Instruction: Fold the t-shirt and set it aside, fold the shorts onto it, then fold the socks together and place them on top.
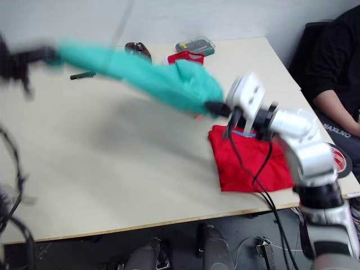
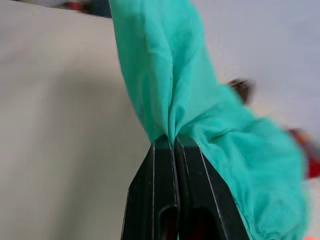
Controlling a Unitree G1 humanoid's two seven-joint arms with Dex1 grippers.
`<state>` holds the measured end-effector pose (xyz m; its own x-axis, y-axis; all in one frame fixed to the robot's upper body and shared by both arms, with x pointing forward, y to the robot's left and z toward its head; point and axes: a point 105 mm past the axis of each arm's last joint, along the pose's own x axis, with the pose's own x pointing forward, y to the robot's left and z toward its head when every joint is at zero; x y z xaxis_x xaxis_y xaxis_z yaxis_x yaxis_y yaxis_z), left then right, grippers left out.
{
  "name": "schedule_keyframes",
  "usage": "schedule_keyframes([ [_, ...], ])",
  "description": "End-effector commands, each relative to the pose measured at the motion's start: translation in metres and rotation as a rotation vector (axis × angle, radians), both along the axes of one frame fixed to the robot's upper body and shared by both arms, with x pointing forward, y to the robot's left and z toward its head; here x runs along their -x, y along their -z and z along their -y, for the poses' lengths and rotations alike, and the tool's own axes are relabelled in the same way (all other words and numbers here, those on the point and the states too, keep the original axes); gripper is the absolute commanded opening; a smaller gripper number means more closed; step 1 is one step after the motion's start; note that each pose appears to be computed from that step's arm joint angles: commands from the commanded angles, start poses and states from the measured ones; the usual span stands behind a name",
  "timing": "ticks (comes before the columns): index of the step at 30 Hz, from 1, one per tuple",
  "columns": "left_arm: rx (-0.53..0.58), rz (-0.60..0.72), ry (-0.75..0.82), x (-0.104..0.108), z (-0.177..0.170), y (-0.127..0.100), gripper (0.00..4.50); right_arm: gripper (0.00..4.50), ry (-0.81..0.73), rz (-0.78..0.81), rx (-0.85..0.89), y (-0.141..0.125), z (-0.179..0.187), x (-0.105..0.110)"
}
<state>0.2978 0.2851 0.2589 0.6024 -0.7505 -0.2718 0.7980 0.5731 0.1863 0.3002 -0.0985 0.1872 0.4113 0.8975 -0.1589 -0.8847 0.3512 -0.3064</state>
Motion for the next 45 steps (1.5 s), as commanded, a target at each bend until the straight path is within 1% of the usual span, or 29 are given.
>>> schedule_keyframes([
  [1, -0.113, -0.100, 0.068, 0.046, 0.002, 0.010, 0.01, 0.00, -0.161, -0.085, 0.016, 0.015, -0.017, 0.034],
  [2, -0.138, -0.136, 0.062, 0.052, -0.001, 0.019, 0.01, 0.00, -0.178, -0.104, 0.021, 0.019, -0.018, 0.039],
  [4, -0.194, -0.256, 0.074, 0.071, -0.006, 0.042, 0.01, 0.00, -0.193, -0.145, 0.054, 0.033, -0.015, 0.046],
  [5, -0.206, -0.307, 0.086, 0.079, -0.006, 0.047, 0.01, 0.00, -0.192, -0.170, 0.059, 0.037, -0.013, 0.048],
  [8, -0.206, -0.413, 0.119, 0.098, -0.004, 0.053, 0.01, 0.00, -0.193, -0.232, 0.063, 0.045, -0.007, 0.051],
  [11, -0.221, -0.566, 0.163, 0.125, -0.003, 0.064, 0.01, 0.00, -0.275, -0.335, 0.074, 0.054, -0.004, 0.071],
  [13, -0.229, -0.642, 0.185, 0.138, -0.001, 0.068, 0.01, 0.00, -0.318, -0.400, 0.040, 0.052, -0.006, 0.082],
  [15, -0.232, -0.665, 0.195, 0.141, -0.001, 0.068, 0.01, 0.00, -0.332, -0.429, 0.018, 0.050, -0.008, 0.088],
  [17, -0.221, -0.674, 0.207, 0.141, 0.001, 0.063, 0.01, 0.00, -0.333, -0.458, -0.010, 0.046, -0.008, 0.092],
  [21, -0.166, -0.680, 0.226, 0.138, 0.007, 0.046, 0.01, 0.00, -0.341, -0.498, -0.034, 0.043, -0.006, 0.101],
  [23, -0.162, -0.668, 0.243, 0.133, 0.008, 0.041, 0.01, 0.00, -0.333, -0.501, -0.032, 0.044, -0.005, 0.102],
  [24, -0.174, -0.632, 0.256, 0.125, 0.007, 0.037, 0.01, 0.00, -0.305, -0.494, -0.044, 0.044, -0.005, 0.098],
  [25, -0.194, -0.575, 0.252, 0.113, 0.005, 0.034, 0.01, 0.00, -0.271, -0.486, -0.073, 0.042, -0.005, 0.091],
  [26, -0.217, -0.505, 0.244, 0.100, 0.004, 0.032, 0.01, 0.00, -0.244, -0.484, -0.105, 0.039, -0.005, 0.086],
  [27, -0.210, -0.413, 0.218, 0.081, 0.004, 0.029, 0.01, 0.00, -0.218, -0.487, -0.148, 0.035, -0.004, 0.080],
  [28, -0.191, -0.324, 0.208, 0.060, 0.007, 0.024, 0.01, 0.00, -0.194, -0.495, -0.190, 0.031, -0.003, 0.075],
  [29, -0.156, -0.223, 0.198, 0.034, 0.013, 0.016, 0.01, 0.00, -0.166, -0.503, -0.234, 0.027, 0.000, 0.069],
  [31, -0.082, -0.078, 0.195, -0.016, 0.032, -0.007, 0.01, 0.00, -0.102, -0.523, -0.310, 0.020, 0.007, 0.058],
  [33, -0.049, 0.050, 0.167, -0.061, 0.054, -0.031, 0.01, 0.00, -0.022, -0.551, -0.393, 0.015, 0.017, 0.044],
  [34, -0.051, 0.112, 0.153, -0.078, 0.066, -0.041, 0.01, 0.00, 0.011, -0.561, -0.433, 0.012, 0.022, 0.039],
  [36, -0.039, 0.196, 0.137, -0.101, 0.089, -0.055, 0.01, 0.00, 0.066, -0.572, -0.495, 0.006, 0.030, 0.030],
  [38, -0.033, 0.280, 0.123, -0.118, 0.115, -0.065, 0.01, 0.00, 0.131, -0.576, -0.555, 0.000, 0.039, 0.022],
  [39, -0.039, 0.316, 0.122, -0.124, 0.129, -0.067, 0.01, 0.00, 0.170, -0.581, -0.579, -0.001, 0.044, 0.018],
  [41, -0.062, 0.373, 0.104, -0.136, 0.153, -0.065, 0.01, 0.00, 0.262, -0.595, -0.597, 0.003, 0.055, 0.011],
  [45, -0.115, 0.442, 0.054, -0.151, 0.190, -0.050, 0.01, 0.00, 0.421, -0.587, -0.550, 0.020, 0.067, 0.003],
])
